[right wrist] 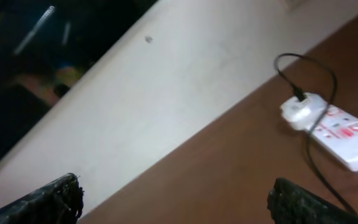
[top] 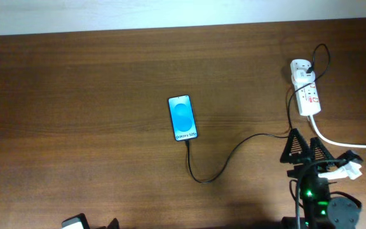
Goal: Plug charger to phone and switch on socket
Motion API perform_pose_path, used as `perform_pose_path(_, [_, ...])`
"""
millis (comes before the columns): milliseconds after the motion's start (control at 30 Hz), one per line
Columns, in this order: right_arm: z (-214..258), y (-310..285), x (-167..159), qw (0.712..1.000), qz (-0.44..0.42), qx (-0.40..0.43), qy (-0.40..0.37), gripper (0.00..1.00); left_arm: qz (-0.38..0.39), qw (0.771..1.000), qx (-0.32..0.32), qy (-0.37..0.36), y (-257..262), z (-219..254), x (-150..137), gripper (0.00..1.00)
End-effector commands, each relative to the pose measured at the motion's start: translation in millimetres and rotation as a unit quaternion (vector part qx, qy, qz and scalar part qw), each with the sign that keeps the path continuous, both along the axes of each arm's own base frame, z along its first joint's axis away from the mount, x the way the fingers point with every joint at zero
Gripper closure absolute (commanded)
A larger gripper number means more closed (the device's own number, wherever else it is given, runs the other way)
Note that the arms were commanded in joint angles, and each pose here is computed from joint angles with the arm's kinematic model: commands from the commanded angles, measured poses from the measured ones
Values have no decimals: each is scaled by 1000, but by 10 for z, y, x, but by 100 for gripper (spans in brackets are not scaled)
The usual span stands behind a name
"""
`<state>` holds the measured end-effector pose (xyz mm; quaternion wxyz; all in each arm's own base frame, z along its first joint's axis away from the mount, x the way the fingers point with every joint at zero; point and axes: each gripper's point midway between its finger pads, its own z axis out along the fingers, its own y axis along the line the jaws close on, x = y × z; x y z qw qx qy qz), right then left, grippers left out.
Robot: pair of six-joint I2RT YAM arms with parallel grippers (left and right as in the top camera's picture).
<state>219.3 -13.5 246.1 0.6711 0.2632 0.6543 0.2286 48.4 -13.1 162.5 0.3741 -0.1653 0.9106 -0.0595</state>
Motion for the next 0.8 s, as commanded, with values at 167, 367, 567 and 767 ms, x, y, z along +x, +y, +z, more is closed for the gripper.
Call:
perform_pose_path(167, [-385, -144, 162, 999, -41, -17, 0, 2, 0, 1000, -17, 20, -40, -88, -56, 1])
perform_pose_path(367, [-383, -132, 178, 995, -38, -87, -2, 2, 0, 1000, -17, 20, -40, -88, -56, 1])
perform_pose_path(567, [-171, -139, 164, 994, -45, -93, -46, 1, 0, 1000, -17, 20, -41, -88, -56, 1])
perform_pose_path(767, [-184, -128, 203, 990, -45, -94, -97, 2, 0, 1000, -17, 21, -41, -88, -55, 1])
